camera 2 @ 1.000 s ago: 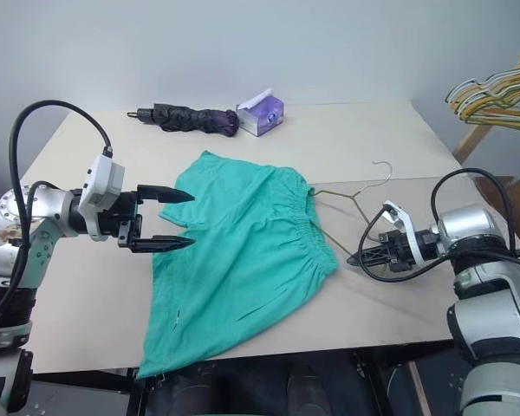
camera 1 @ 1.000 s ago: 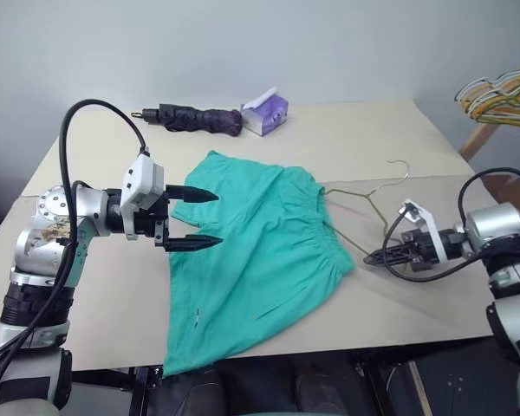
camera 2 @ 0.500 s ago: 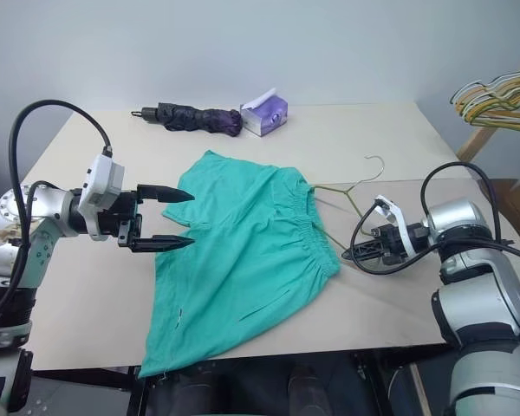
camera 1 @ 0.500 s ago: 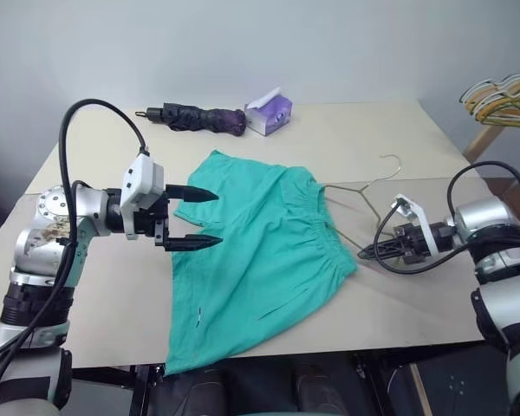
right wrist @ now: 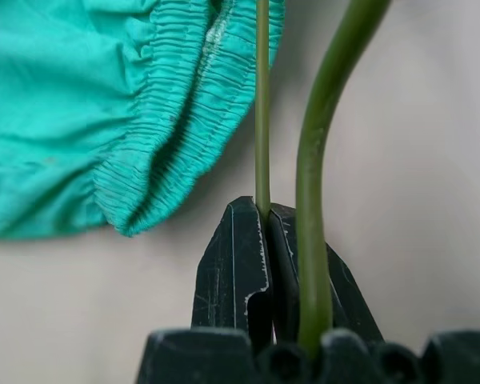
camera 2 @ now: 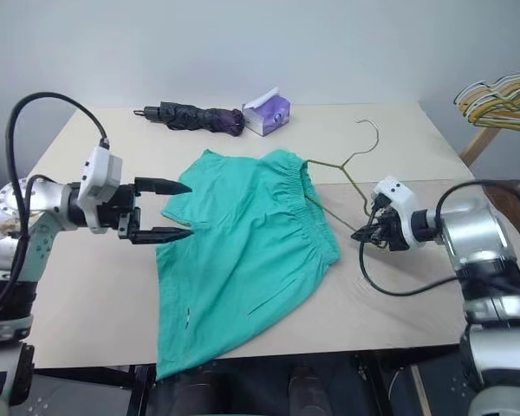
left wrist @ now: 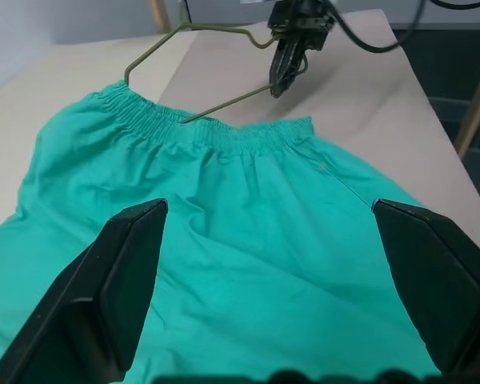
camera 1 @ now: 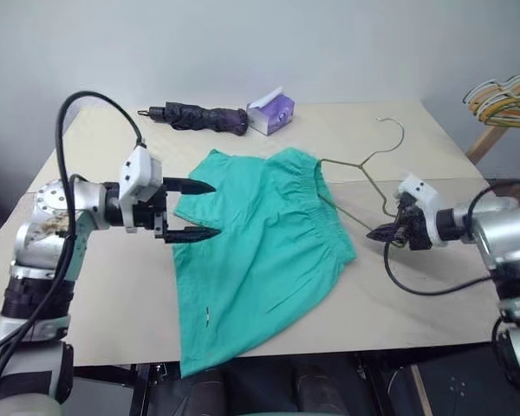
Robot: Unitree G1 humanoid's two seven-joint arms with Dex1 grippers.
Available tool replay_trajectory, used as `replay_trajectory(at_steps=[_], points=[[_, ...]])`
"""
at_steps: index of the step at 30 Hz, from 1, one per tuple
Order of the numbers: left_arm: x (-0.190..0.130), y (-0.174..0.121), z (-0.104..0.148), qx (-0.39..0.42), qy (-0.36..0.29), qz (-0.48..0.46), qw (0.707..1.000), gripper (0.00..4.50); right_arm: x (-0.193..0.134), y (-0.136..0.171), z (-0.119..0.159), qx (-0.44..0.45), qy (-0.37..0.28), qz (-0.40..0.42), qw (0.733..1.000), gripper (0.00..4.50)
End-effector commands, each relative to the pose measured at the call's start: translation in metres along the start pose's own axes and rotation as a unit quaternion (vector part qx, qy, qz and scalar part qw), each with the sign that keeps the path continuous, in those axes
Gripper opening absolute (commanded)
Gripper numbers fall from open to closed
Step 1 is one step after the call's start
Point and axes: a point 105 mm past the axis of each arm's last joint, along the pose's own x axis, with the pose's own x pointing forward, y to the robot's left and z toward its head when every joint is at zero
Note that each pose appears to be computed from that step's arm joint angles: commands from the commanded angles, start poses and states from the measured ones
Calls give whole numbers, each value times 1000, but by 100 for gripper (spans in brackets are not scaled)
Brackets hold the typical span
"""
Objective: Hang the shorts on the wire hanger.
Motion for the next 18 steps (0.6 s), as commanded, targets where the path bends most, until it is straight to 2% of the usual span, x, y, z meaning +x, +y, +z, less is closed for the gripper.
replay_trajectory(at_steps=[1,7,18], points=[[-4,18,15,48,0,19,999,444,-25,8,41,-149,-27,-62,987,0],[-4,38,27,99,6,13,995,444,-32,42,58,-232,-18,-31,972,0],[32,39,18,182,37,-90,978,444,-32,72,80,-247,-5,27,969,0]])
